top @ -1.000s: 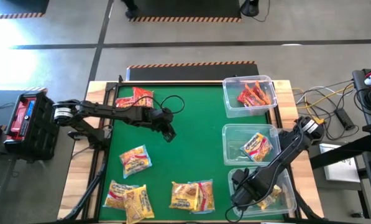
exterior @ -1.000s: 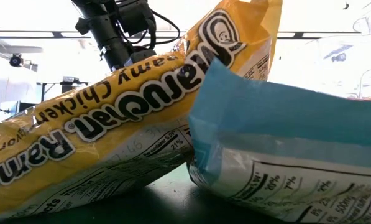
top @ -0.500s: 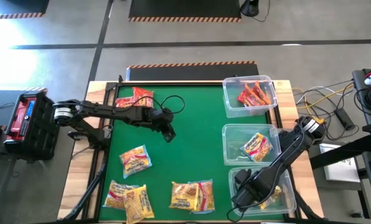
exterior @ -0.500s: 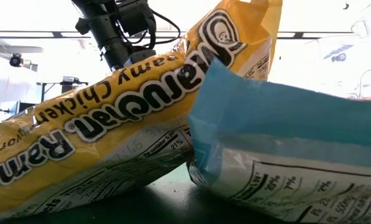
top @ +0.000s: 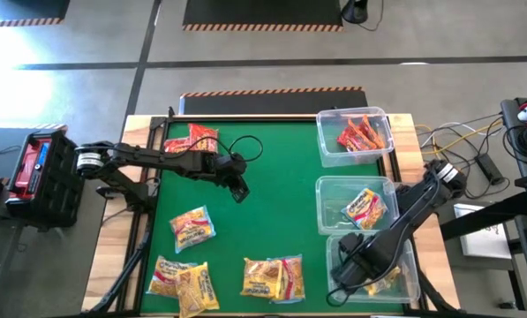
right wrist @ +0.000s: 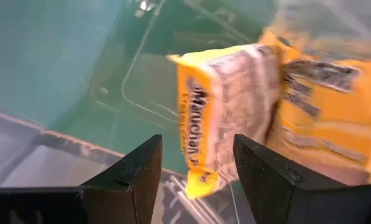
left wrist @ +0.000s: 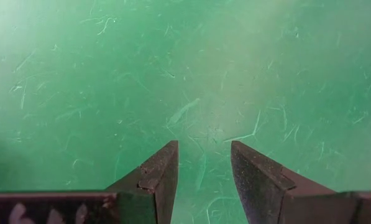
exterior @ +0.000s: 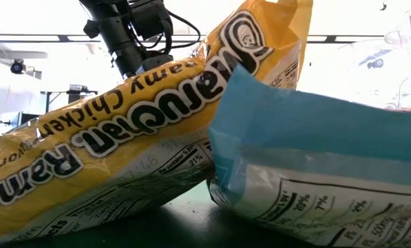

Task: Sort Maruchan noodles
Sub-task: Put the top right red noodle pack into the top transparent bin

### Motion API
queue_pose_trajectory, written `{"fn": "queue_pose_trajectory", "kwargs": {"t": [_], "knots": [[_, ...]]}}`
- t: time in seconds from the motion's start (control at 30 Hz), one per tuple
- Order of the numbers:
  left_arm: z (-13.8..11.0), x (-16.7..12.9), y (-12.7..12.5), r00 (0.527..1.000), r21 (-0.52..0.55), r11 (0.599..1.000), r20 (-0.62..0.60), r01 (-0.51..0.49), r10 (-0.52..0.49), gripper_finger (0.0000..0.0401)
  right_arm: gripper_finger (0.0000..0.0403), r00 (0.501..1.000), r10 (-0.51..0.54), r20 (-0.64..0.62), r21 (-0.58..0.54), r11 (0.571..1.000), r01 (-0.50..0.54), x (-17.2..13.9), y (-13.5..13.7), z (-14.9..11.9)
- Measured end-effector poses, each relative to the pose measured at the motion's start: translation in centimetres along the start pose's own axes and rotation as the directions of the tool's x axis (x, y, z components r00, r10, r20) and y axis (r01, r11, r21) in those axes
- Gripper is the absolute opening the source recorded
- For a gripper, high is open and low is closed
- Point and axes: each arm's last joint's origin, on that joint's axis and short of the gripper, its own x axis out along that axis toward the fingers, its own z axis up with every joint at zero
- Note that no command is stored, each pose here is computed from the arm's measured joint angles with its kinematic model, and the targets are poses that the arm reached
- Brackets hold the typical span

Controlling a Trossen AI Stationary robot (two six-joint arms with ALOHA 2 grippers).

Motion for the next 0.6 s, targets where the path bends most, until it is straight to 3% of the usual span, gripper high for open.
{"fn": "queue_pose_trajectory", "kwargs": {"t": [0.3, 0.4, 0.6], "knots": [[0.0, 0.0, 0.0, 1.0, 0.001, 1.0, 0.0, 0.0, 0.0, 0.013, 0.0187, 1.0, 0.029, 0.002, 0.14, 0.99, -0.029, 0.4, 0.5, -0.3], [0.0, 0.0, 0.0, 1.0, 0.003, 1.0, 0.001, -0.001, 0.001, 0.013, 0.0187, 0.998, 0.056, -0.005, 0.136, 0.989, -0.055, 0.9, 1.1, -0.4], [0.0, 0.0, 0.0, 1.0, 0.028, 1.0, 0.003, -0.001, 0.001, 0.013, 0.0187, 1.0, -0.013, 0.015, 0.134, 0.991, 0.011, 2.1, 1.0, -0.2]]}}
